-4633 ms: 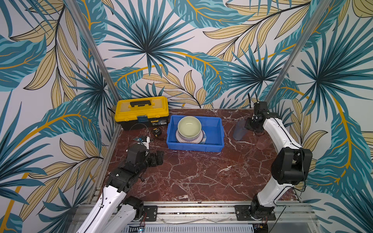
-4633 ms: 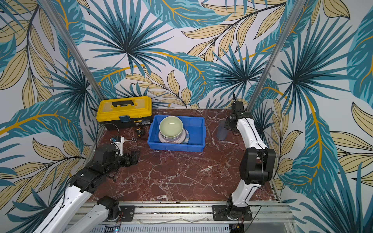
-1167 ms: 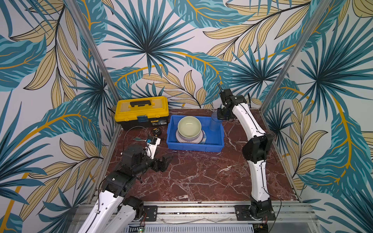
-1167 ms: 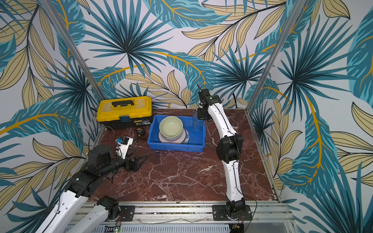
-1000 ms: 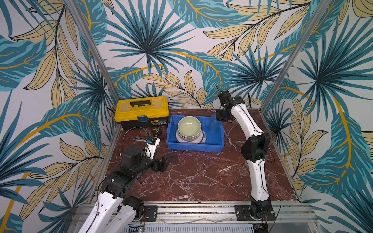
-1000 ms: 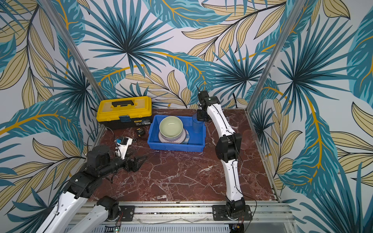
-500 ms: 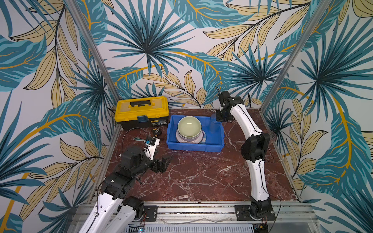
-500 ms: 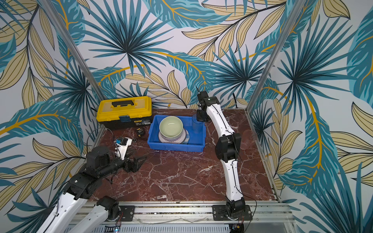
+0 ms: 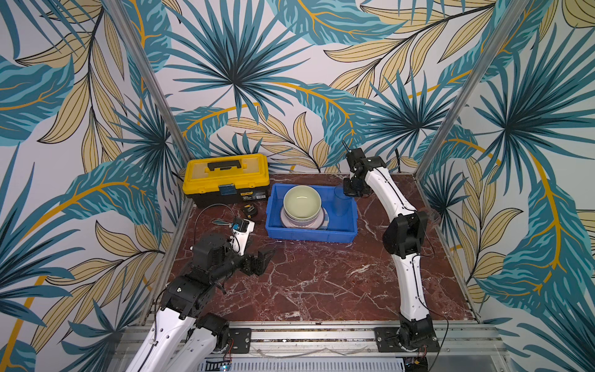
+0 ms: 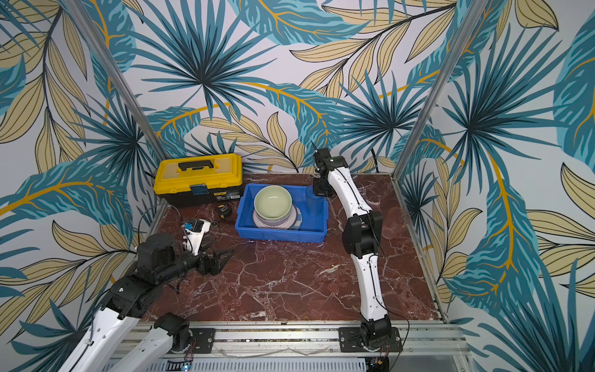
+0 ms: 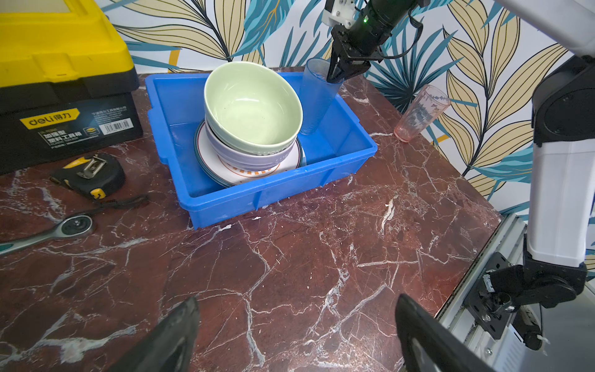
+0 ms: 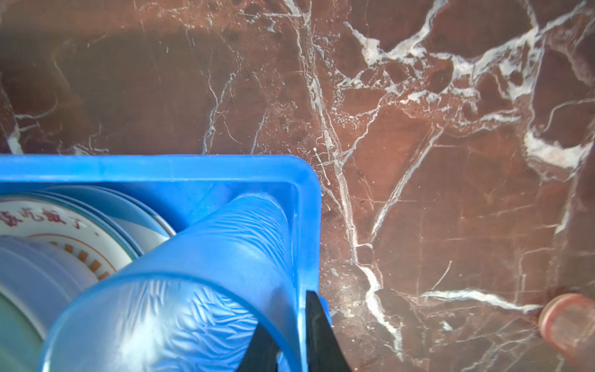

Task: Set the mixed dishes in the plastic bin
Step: 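Carry the blue cup into the bin corner and lower it upright, then open the right gripper and move it toward the pink cup, then grasp the pink cup rim with the right gripper and lift, then carry the pink cup into the bin beside the blue cup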

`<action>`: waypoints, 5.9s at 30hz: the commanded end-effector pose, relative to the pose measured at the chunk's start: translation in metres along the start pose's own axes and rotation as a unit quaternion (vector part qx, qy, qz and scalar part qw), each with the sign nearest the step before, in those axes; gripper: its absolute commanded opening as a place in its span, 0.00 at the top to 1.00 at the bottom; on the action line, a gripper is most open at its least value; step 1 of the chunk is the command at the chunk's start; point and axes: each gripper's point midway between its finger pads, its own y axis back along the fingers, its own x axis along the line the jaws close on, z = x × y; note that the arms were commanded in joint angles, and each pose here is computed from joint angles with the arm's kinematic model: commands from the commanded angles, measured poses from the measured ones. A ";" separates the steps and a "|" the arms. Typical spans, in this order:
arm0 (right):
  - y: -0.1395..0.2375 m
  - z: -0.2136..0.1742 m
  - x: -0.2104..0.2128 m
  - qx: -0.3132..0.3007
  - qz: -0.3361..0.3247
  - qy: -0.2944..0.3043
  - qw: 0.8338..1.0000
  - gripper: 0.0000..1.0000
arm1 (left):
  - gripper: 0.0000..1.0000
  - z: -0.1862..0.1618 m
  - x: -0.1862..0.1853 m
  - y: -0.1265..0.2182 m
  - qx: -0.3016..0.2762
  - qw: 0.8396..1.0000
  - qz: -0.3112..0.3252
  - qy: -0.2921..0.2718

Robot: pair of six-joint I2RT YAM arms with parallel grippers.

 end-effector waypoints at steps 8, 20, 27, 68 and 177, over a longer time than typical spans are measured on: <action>0.004 -0.002 0.002 -0.004 0.003 0.001 1.000 0.64 | 0.05 0.002 0.000 0.001 -0.008 1.000 -0.002 -0.007; 0.045 0.008 -0.003 -0.046 0.012 -0.006 0.999 0.55 | 0.05 0.000 -0.002 -0.001 -0.004 1.000 -0.007 -0.006; 0.072 0.014 0.004 -0.070 0.043 -0.007 0.997 0.52 | 0.05 0.000 -0.002 -0.001 -0.003 1.000 -0.009 -0.004; 0.139 -0.140 -0.216 -0.050 -0.098 -0.125 0.986 0.64 | 0.04 -0.004 -0.007 -0.005 0.007 1.000 -0.025 -0.002; 0.185 -0.077 -0.044 -0.008 0.051 0.102 0.993 1.00 | 0.02 -0.003 -0.006 -0.002 -0.001 1.000 -0.013 -0.011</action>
